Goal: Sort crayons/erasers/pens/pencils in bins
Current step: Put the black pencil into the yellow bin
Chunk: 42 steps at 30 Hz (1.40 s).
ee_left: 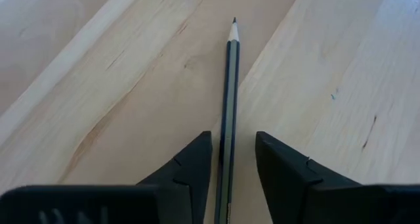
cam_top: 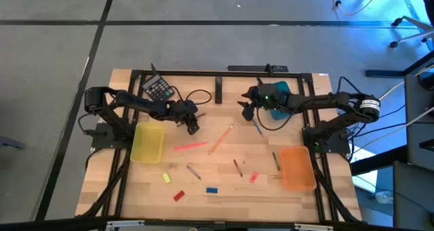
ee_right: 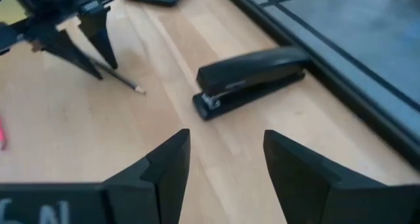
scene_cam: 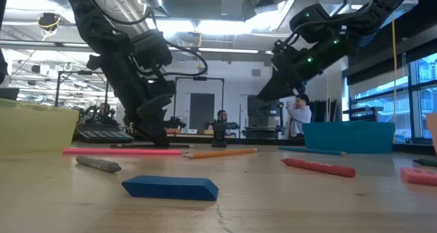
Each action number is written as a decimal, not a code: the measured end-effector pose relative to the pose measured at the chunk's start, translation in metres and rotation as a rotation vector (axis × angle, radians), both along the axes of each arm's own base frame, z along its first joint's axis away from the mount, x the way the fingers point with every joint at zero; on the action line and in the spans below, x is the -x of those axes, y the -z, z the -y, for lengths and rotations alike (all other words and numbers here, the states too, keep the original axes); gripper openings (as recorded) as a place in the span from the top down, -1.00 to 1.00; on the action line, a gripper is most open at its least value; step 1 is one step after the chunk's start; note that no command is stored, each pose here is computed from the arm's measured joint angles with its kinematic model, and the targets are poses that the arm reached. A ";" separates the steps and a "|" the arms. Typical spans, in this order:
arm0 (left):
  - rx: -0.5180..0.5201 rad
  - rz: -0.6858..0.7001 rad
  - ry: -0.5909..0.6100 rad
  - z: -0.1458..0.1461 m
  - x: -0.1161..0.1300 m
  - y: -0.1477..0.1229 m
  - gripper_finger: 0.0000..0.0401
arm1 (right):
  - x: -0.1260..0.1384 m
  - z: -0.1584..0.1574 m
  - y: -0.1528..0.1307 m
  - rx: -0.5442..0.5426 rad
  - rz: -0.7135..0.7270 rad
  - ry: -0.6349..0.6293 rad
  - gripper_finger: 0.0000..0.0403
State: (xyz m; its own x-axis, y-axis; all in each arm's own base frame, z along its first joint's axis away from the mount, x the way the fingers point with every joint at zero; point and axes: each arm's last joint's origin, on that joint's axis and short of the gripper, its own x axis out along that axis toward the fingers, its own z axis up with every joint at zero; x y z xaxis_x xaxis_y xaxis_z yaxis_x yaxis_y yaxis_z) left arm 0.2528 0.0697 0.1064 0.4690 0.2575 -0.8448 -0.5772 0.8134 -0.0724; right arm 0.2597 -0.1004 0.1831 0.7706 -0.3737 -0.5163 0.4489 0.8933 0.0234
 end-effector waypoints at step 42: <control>0.002 -0.341 -0.428 0.105 0.049 -0.151 0.96 | -0.003 -0.069 0.020 -0.021 -0.064 -0.123 0.02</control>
